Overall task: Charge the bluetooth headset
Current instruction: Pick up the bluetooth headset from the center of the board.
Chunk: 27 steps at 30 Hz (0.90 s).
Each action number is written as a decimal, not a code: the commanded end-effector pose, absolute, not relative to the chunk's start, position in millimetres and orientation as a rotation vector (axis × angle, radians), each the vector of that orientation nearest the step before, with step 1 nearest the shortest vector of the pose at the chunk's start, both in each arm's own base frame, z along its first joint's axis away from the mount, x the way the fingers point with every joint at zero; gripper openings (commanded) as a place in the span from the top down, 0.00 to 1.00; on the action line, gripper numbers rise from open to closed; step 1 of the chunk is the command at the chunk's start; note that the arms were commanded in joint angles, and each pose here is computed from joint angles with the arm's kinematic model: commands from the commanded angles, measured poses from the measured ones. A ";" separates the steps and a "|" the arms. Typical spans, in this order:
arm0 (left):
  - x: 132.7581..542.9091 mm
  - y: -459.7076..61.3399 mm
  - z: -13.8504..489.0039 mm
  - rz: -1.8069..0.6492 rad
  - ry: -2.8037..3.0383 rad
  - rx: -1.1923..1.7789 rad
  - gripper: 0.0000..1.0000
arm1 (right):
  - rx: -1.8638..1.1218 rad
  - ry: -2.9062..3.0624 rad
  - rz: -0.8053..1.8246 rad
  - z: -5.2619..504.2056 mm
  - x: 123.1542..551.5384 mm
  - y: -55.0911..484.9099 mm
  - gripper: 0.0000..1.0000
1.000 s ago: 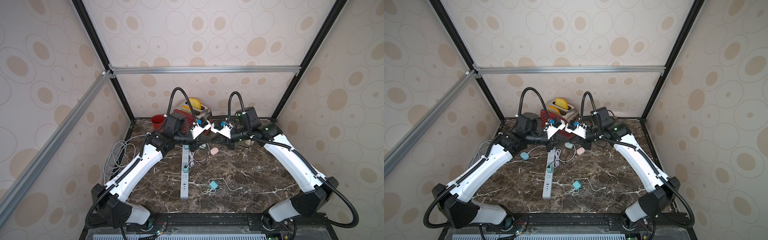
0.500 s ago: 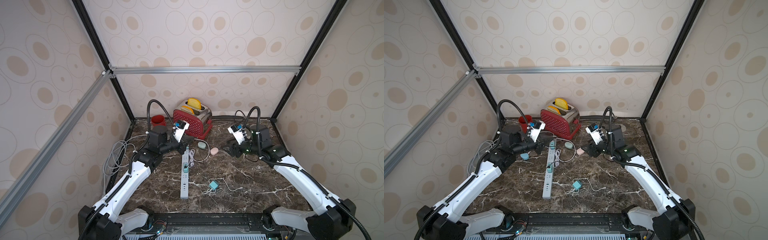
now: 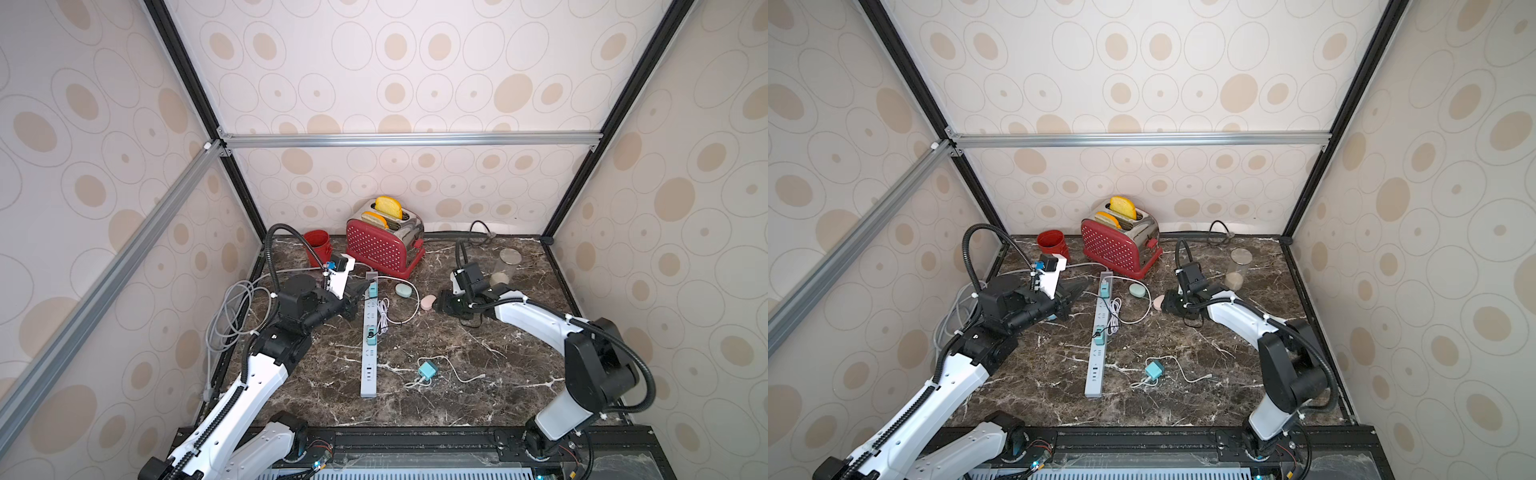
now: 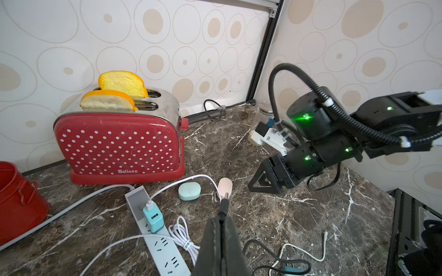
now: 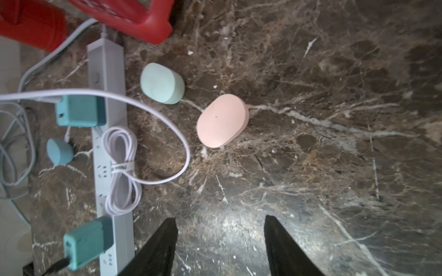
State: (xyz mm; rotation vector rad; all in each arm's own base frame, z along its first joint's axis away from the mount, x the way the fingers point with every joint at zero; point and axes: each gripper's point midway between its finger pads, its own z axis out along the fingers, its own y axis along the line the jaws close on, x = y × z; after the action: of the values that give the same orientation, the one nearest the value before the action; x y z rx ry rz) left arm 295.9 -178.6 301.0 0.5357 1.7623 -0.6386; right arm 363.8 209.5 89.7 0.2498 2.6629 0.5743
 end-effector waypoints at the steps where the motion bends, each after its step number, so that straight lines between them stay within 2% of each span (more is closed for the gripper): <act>1: 294.4 -172.5 308.7 -0.639 1.754 0.486 1.00 | 0.505 2.612 0.593 84.6 388.6 215.4 0.38; 10: 298.5 -160.9 297.1 -0.626 1.826 0.362 1.00 | 0.805 2.568 0.634 65.3 419.7 240.2 0.35; 15: 295.1 -155.6 301.3 -0.604 1.813 0.349 1.00 | 0.951 2.572 0.510 50.2 422.8 235.2 0.35; 21: 284.6 -153.6 311.0 -0.608 1.778 0.365 1.00 | 1.017 2.555 0.378 46.2 418.5 228.3 0.35; 27: 281.6 -156.4 313.5 -0.639 1.767 0.370 1.00 | 1.019 2.586 0.359 38.6 419.4 232.1 0.37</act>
State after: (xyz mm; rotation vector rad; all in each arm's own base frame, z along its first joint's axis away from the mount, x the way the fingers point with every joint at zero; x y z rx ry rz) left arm 283.3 -156.3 310.6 0.3775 1.7736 -0.6181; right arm 424.1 238.0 48.3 0.9590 2.5743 0.4394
